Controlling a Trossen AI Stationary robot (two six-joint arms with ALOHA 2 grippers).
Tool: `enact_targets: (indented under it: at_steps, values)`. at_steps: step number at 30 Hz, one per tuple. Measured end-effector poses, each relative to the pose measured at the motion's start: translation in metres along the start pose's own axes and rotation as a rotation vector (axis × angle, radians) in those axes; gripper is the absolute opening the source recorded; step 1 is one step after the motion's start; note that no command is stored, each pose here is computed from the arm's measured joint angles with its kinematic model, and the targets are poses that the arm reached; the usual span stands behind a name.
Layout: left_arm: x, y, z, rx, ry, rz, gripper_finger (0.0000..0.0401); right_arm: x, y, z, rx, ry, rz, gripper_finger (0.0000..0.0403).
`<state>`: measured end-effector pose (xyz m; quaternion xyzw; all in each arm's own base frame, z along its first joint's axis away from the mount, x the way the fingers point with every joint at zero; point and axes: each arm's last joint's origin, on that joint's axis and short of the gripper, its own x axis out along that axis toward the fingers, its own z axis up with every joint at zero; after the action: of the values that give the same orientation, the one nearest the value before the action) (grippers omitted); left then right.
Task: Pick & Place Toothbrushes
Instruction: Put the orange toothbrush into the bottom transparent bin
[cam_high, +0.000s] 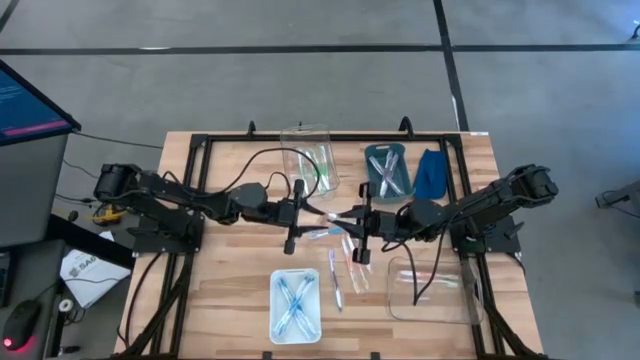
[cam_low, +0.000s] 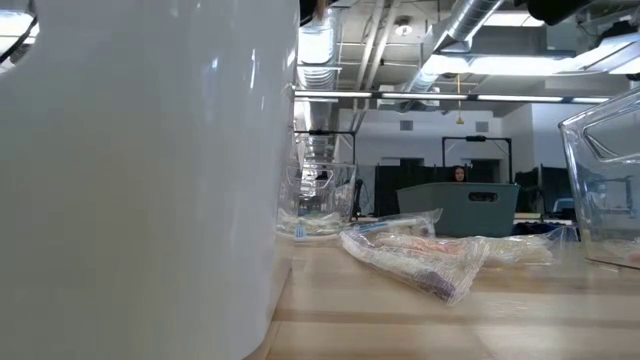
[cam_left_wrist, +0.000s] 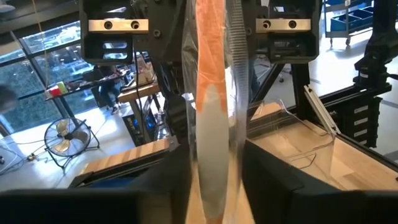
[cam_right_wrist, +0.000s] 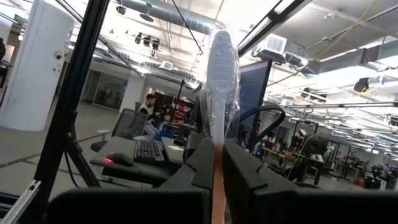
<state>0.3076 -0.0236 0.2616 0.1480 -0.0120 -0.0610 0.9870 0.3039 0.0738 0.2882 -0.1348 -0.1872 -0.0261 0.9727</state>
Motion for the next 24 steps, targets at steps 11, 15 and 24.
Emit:
enact_targets:
  at_steps: [11, 15, 24]
  values:
    - [0.000, 0.000, -0.001, -0.002, 0.010, -0.002, 0.0043, 0.000, 0.001, -0.002, -0.007, 0.020, 0.008, 0.0053]
    - [-0.003, 0.001, -0.001, 0.000, 0.048, 0.019, 0.0043, 0.000, 0.000, -0.002, -0.006, 0.032, -0.014, 0.0079]
    - [-0.027, 0.014, 0.016, 0.001, 0.115, 0.086, 0.0043, 0.004, -0.006, -0.007, 0.084, 0.133, -0.089, 0.0166]
